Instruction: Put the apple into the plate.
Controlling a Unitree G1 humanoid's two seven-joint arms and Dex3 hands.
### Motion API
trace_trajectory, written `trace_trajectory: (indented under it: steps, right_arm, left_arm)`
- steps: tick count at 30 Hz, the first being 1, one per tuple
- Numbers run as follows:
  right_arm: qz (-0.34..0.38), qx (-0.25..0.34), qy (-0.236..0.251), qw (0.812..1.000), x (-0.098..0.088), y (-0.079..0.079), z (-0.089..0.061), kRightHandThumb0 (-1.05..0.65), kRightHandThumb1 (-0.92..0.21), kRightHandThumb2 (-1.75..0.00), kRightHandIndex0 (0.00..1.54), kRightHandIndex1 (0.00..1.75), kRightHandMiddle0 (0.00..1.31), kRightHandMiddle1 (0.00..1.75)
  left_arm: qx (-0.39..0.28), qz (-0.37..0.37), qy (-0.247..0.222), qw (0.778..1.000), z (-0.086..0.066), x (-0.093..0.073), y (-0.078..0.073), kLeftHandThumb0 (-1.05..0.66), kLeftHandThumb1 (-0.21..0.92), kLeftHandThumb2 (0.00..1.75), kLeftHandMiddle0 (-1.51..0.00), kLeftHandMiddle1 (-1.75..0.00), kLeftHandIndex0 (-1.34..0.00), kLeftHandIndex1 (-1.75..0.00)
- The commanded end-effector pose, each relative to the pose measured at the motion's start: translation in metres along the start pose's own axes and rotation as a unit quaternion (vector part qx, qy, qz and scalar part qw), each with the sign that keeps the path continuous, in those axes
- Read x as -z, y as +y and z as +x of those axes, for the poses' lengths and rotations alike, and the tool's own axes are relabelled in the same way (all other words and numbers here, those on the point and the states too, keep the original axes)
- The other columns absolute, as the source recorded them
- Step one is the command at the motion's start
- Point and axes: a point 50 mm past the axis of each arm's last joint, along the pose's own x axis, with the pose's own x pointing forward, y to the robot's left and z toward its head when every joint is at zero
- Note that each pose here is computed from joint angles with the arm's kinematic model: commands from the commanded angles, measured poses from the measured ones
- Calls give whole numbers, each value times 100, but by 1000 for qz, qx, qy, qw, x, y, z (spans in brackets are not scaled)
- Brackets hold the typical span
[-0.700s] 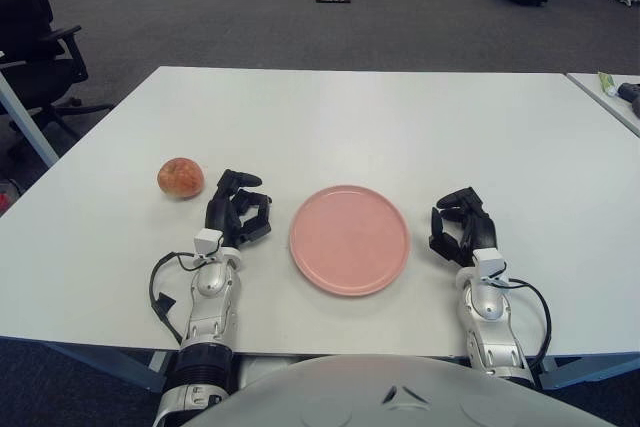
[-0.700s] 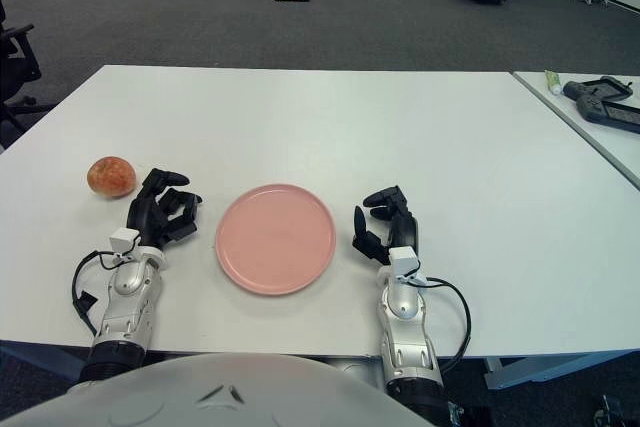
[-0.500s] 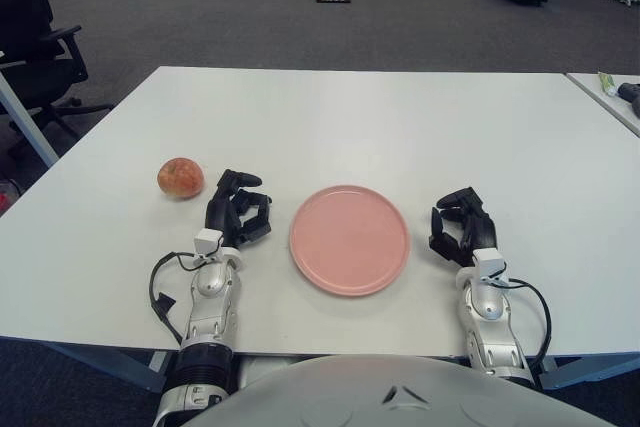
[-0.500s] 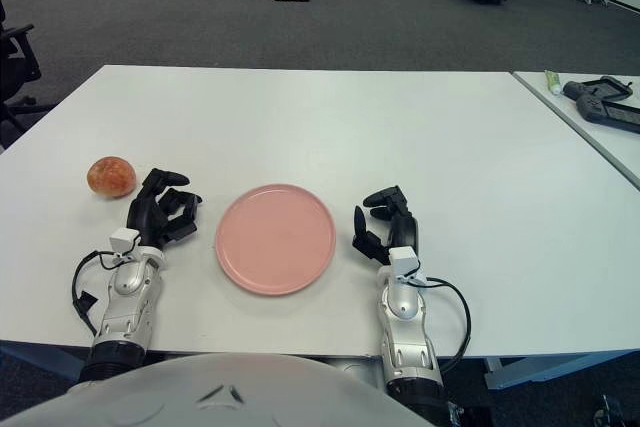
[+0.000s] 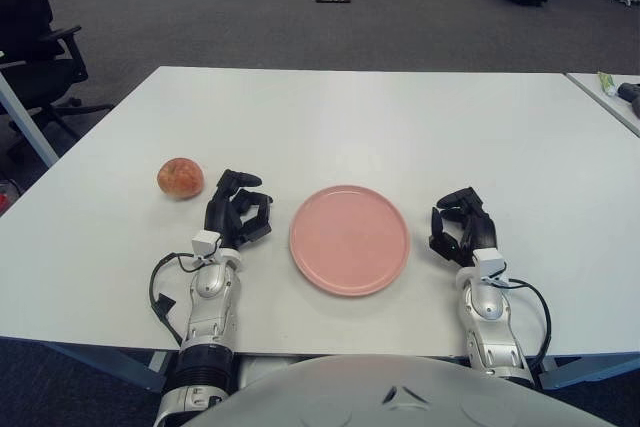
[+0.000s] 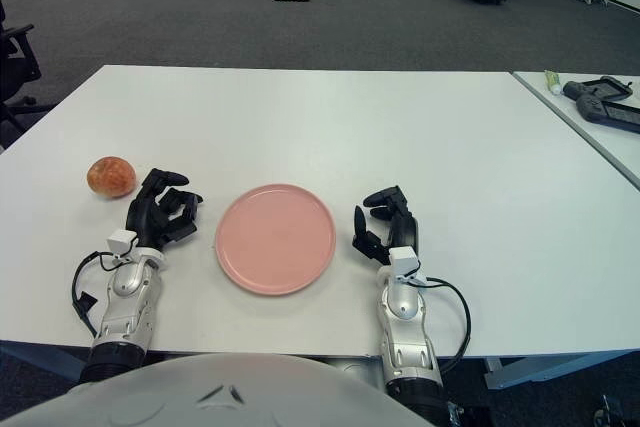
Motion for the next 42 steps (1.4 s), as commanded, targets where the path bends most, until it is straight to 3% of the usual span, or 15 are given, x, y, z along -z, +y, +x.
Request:
trace_trajectory:
  steps: [1, 9, 13, 20, 24, 25, 26, 27, 29, 30, 32, 34, 36, 38, 42]
  right_arm:
    - [-2, -1, 1, 1000, 0, 0, 2, -40, -61, -95, 62, 174, 39, 175]
    - [-11, -2, 1, 1000, -1, 1, 3, -40, -61, -95, 62, 175, 39, 175]
    - [-13, -4, 5, 1000, -1, 2, 3, -40, -60, -96, 65, 175, 39, 175]
    - [-12, -6, 7, 1000, 0, 1, 3, -40, -60, -97, 66, 175, 40, 175]
    - [-16, -6, 5, 1000, 0, 1, 3, -40, -60, -97, 66, 175, 40, 175]
    - [-17, -6, 5, 1000, 0, 1, 3, -40, -60, -97, 65, 174, 40, 175]
    - [-17, -5, 4, 1000, 0, 1, 4, -40, -60, -97, 65, 174, 40, 175]
    - [-18, -5, 4, 1000, 0, 1, 4, -40, -60, -97, 65, 174, 40, 175]
    - [-19, -4, 3, 1000, 0, 1, 4, -40, -60, -97, 65, 174, 40, 175]
    - [-20, -4, 2, 1000, 0, 1, 4, -40, -60, -97, 65, 174, 40, 175]
    - [-21, -5, 2, 1000, 0, 1, 4, -40, -60, -97, 65, 174, 40, 175]
    - [-22, -5, 2, 1000, 0, 1, 4, -40, -59, -97, 65, 174, 40, 175]
    - [-23, -6, 3, 1000, 1, 1, 4, -40, -59, -98, 65, 174, 40, 175]
    - [-23, -7, 4, 1000, 1, 1, 4, -40, -59, -98, 66, 174, 40, 175]
    - [-22, -8, 6, 1000, 1, 1, 5, -40, -60, -97, 64, 175, 40, 175]
  left_arm:
    - [1, 3, -23, 1000, 1, -8, 0, 0, 47, 105, -60, -144, -37, -175]
    - [-31, 112, -113, 987, -2, -31, -6, -1, 38, 120, -61, -158, -39, -175]
    - [-59, 199, -153, 966, -4, -38, -6, -1, 36, 125, -60, -166, -38, -175]
    - [-120, 345, -202, 909, -6, -42, 0, -1, 41, 121, -53, -172, -34, -175]
    - [-156, 384, -231, 880, -7, -43, 5, -1, 49, 104, -54, -151, -37, -175]
    - [-164, 391, -239, 874, -7, -43, 5, -1, 57, 92, -51, -145, -35, -175]
    - [-172, 397, -248, 867, -7, -44, 5, -1, 70, 73, -45, -142, -31, -175]
    - [-181, 408, -259, 857, -6, -44, 5, -13, 78, 66, -35, -140, -27, -175]
    - [-195, 426, -268, 842, -6, -45, 5, -24, 85, 61, -20, -127, -22, -175]
    - [-200, 433, -270, 836, -6, -45, 5, -39, 87, 73, -13, -111, -14, -153]
    - [-217, 451, -257, 827, -3, -42, 9, -58, 90, 79, -7, -89, -7, -125]
    - [-231, 462, -244, 821, -1, -38, 13, -69, 91, 81, -3, -74, -4, -108]
    - [-248, 474, -225, 814, 3, -34, 22, -84, 92, 77, -1, -42, -1, -78]
    - [-260, 486, -206, 809, 5, -31, 26, -93, 92, 69, -1, -23, -1, -56]
    - [-273, 502, -171, 803, 8, -27, 29, -102, 92, 52, 0, -5, 0, -16]
